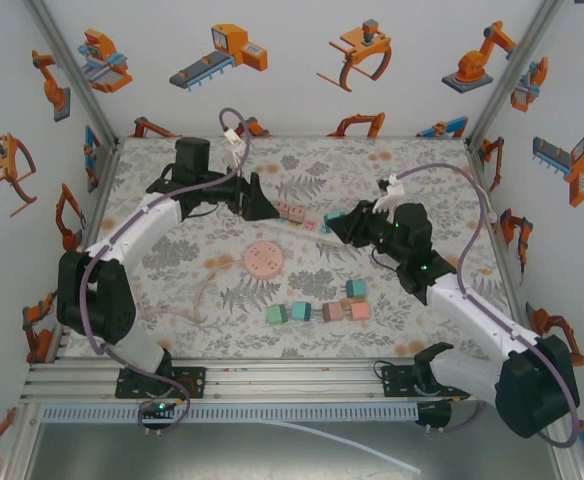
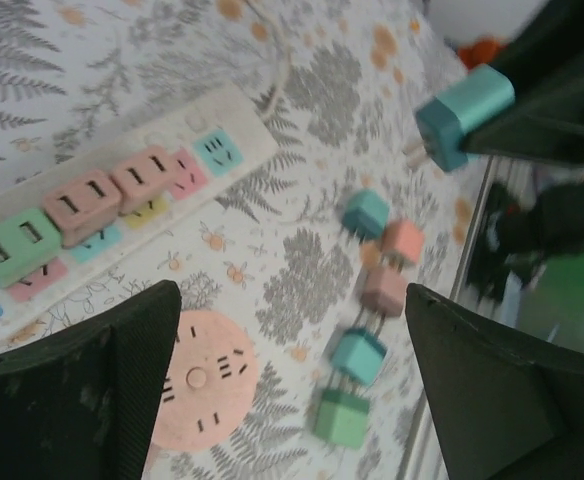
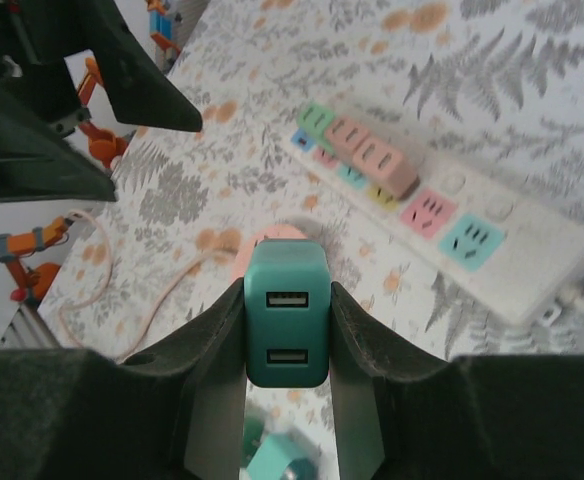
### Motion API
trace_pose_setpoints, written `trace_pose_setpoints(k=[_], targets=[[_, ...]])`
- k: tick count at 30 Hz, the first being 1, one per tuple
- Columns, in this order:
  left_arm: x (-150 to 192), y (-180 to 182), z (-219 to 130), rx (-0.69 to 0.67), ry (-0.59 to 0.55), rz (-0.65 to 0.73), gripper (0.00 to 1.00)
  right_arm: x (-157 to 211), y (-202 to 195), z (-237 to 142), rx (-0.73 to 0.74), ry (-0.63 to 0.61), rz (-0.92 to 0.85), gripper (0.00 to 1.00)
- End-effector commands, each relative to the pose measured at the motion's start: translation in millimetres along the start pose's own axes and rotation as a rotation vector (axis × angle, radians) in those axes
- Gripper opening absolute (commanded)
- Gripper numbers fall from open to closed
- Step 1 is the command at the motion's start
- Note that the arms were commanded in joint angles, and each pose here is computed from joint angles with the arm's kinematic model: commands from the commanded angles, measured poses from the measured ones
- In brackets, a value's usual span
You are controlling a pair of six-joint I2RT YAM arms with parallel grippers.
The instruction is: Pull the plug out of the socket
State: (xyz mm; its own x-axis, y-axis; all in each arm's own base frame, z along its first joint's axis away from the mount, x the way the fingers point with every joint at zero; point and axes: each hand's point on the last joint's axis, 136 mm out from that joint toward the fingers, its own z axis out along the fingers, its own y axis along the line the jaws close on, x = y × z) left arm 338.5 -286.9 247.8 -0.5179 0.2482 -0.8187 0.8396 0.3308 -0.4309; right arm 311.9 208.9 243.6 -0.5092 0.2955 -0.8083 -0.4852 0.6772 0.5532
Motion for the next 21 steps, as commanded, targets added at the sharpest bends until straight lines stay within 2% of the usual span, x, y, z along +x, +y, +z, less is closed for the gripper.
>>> trace_pose_setpoints(k=[1,4,6,12,17,21], targets=[[35,-63,-6,0.132,0.101,0.381,0.89,32,-1,-8,-0.019,0.089,0.110,0.18],[61,-76,-4,0.137,0.145,0.550,0.91,60,-7,-10,-0.004,0.175,0.141,0.18],[67,-82,-4,0.152,0.139,0.606,0.92,75,-10,-10,0.007,0.218,0.151,0.18],[76,-95,-6,0.226,0.113,0.681,0.93,107,-15,-4,0.018,0.265,0.195,0.18],[85,-97,-4,0.222,0.119,0.746,0.96,133,-15,5,0.056,0.341,0.168,0.19],[86,-96,-2,0.221,0.116,0.745,0.97,152,-21,11,0.113,0.383,0.147,0.20]])
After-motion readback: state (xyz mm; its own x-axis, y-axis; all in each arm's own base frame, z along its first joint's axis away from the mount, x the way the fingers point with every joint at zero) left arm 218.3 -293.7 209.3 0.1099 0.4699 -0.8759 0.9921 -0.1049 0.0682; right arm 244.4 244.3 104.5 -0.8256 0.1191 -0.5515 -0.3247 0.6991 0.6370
